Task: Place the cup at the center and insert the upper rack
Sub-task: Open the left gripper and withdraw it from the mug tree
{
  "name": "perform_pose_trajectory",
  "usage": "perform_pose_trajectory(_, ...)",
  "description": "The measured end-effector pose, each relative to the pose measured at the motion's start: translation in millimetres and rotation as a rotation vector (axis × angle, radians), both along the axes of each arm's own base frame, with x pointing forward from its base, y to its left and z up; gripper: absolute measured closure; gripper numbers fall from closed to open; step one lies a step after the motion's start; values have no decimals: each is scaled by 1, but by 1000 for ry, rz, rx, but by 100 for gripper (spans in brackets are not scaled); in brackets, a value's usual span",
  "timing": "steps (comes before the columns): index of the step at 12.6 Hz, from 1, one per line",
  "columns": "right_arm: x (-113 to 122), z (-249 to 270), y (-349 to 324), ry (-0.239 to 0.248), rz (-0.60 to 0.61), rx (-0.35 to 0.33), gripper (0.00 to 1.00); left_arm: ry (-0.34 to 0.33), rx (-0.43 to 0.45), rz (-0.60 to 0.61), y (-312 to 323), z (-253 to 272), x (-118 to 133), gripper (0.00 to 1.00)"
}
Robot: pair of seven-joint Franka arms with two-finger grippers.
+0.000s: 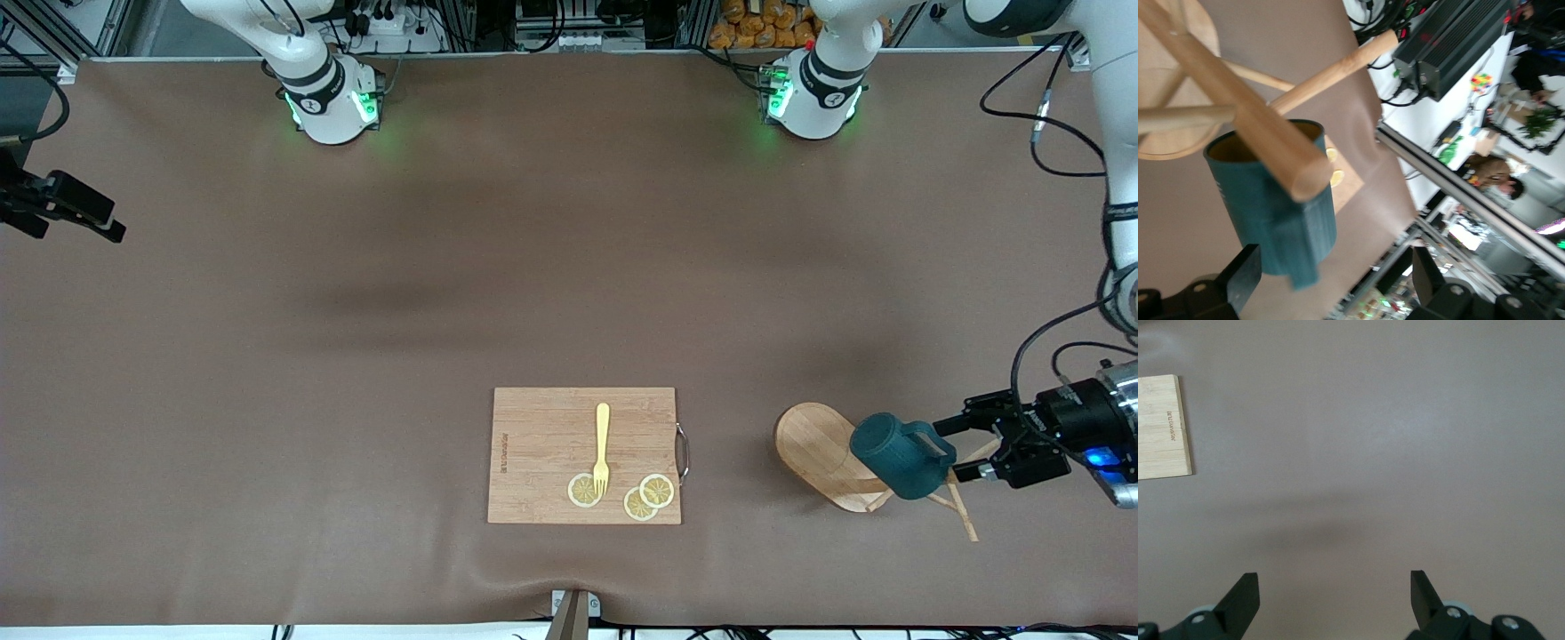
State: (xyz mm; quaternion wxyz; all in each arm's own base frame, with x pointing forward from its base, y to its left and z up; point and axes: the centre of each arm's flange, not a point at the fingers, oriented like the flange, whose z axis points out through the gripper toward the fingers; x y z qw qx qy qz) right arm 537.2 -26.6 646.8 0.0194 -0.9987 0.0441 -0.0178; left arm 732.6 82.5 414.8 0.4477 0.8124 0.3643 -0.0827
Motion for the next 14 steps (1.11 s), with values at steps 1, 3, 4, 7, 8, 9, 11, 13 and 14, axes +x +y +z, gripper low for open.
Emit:
perform_pose_trajectory(1, -4, 1, -1, -6, 0, 1, 0, -6, 75, -34, -1, 14, -5, 0)
perform_pose_trajectory(3, -8, 5, -2, -18, -1, 2, 0, -27, 220, -90, -6, 48, -15, 0)
perform_pose_trajectory(4, -8, 5, -3, -21, -2, 2, 0, -30, 276, -117, -9, 59, -20, 0)
perform_pose_trajectory(7, -9, 6, -12, -23, 49, -1, 0, -36, 441, -209, -26, 75, -28, 0)
perform_pose_trajectory(8, -10, 5, -22, -23, 100, -3, 0, -42, 485, -240, -35, 82, -30, 0)
perform_pose_trajectory(9, -12, 5, -38, -25, 148, -6, 0, -44, 522, -270, -43, 89, -34, 0)
perform_pose_trajectory(11, -16, 5, -65, -25, 186, -6, 0, -40, 561, -306, -49, 103, -43, 0)
perform_pose_trajectory(13, -15, 5, -58, -24, 191, -5, 0, -37, 595, -344, -49, 115, -51, 0)
perform_pose_trajectory(14, -14, 5, -47, -23, 181, -4, 0, -32, 628, -366, -51, 120, -56, 0)
